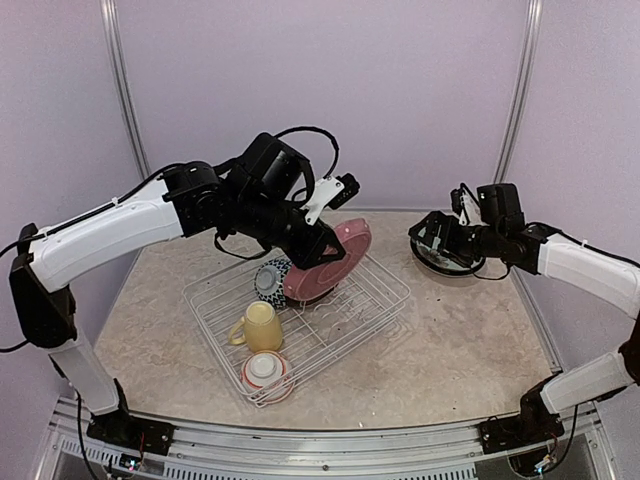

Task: Unload the mixed dishes from the dish rack
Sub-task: Pass from the left arm to the right

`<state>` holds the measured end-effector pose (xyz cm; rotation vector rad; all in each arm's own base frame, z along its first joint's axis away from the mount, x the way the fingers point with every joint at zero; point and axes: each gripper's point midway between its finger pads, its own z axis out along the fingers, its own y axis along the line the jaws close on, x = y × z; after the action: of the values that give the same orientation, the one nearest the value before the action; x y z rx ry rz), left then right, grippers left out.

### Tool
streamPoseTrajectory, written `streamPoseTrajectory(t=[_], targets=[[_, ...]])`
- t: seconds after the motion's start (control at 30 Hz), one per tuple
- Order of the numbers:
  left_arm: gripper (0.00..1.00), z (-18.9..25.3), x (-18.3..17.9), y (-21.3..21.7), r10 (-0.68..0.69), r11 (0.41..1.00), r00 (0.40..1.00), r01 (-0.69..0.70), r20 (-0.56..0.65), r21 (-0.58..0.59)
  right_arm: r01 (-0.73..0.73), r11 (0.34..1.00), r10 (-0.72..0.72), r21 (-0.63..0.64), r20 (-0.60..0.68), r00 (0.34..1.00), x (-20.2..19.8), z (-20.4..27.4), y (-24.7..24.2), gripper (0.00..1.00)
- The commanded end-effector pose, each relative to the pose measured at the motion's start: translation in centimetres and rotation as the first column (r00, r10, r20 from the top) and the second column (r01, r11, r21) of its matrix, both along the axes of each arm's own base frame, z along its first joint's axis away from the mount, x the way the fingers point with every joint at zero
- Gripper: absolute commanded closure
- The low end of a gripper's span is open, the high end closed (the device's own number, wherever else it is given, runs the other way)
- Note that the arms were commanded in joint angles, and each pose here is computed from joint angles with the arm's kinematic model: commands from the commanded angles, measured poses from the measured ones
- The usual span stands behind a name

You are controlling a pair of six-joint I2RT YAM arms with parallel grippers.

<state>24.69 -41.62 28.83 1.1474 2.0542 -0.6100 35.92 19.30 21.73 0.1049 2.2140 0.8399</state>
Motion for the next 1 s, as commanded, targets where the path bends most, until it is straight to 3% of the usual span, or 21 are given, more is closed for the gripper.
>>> streamPoseTrajectory(t=[0.0,0.27,0.5,0.73,0.97], targets=[[1.00,10.8,-1.3,0.0,0.003,0.977,0.975,0.044,0.221,-0.208,-0.026,0.999,0.025,0.024,0.051,0.998,0.4,1.7,1.0,0.00],[1.00,14.5,-0.6,0.1,0.058,0.972,0.893,0.051,0.446,-0.227,-0.026,0.999,0.024,0.032,0.075,0.997,0.1,3.0,0.9,0.00],[1.00,14.3,2.7,-0.7,0.093,0.994,0.605,-0.007,0.791,-0.112,-0.012,0.991,-0.002,0.130,0.108,0.994,0.2,6.2,1.2,0.00],[1.00,11.6,6.2,-2.9,0.014,0.992,0.410,-0.118,0.912,0.038,-0.030,0.976,-0.005,0.215,0.160,0.987,0.8,11.0,2.4,0.00],[1.00,9.3,7.5,-4.3,-0.063,0.982,0.371,-0.141,0.927,0.123,-0.031,0.963,-0.018,0.267,0.178,0.984,1.1,13.7,3.0,0.00]])
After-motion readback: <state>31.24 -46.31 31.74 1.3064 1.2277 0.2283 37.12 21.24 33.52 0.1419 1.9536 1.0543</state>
